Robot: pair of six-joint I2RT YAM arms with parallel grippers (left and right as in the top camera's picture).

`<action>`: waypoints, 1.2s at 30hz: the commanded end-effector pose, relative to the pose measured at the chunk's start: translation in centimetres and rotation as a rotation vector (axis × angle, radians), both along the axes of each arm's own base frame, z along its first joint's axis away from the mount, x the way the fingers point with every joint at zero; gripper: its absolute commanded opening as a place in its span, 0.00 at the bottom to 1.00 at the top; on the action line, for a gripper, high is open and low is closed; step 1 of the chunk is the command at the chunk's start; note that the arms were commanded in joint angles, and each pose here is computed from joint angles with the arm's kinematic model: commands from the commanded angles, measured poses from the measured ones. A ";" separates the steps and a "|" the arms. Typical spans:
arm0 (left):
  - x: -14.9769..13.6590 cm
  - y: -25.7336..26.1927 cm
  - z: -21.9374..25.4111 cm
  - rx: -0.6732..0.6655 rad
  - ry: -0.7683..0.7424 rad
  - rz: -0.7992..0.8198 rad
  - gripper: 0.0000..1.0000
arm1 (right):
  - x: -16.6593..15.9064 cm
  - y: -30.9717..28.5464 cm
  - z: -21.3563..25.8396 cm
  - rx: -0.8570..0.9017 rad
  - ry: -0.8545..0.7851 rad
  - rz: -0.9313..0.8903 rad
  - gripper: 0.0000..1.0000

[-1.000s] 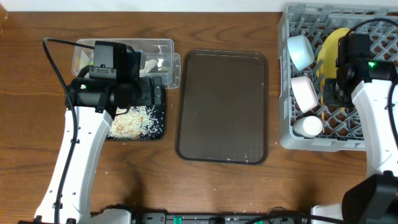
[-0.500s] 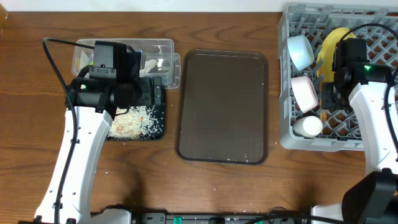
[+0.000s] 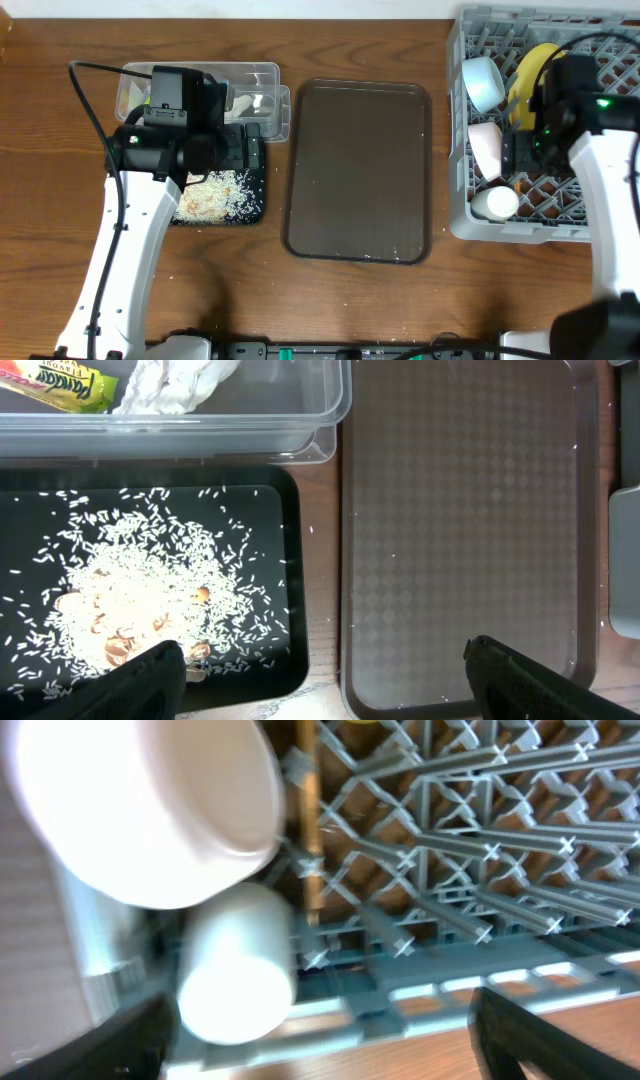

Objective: Sort waste into correct bins and load items into the dishwasher rack

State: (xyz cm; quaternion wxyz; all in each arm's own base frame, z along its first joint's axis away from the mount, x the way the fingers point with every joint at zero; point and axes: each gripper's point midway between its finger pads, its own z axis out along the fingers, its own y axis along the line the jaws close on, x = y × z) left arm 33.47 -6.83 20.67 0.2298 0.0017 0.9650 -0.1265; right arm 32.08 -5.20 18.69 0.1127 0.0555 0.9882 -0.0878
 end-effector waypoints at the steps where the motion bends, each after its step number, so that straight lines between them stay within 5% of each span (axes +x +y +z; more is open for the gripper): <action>1: 0.3 0.1 0.2 0.006 -0.007 0.001 0.91 | -0.4 3.5 6.7 0.166 -0.204 0.045 0.99; 16: 0.3 0.1 0.2 0.006 -0.007 0.001 0.91 | -5.2 4.9 13.9 0.200 -0.457 0.099 0.99; 24: 0.3 0.1 0.2 0.006 -0.007 0.001 0.91 | -3.8 4.8 15.0 0.181 -0.650 0.122 0.99; 30: 0.3 0.1 0.2 0.006 -0.007 0.001 0.91 | -3.8 4.8 13.2 0.156 -0.930 0.146 0.99; 36: 0.3 0.1 0.2 0.006 -0.007 0.001 0.91 | -5.3 4.9 6.1 0.142 -1.045 0.159 0.99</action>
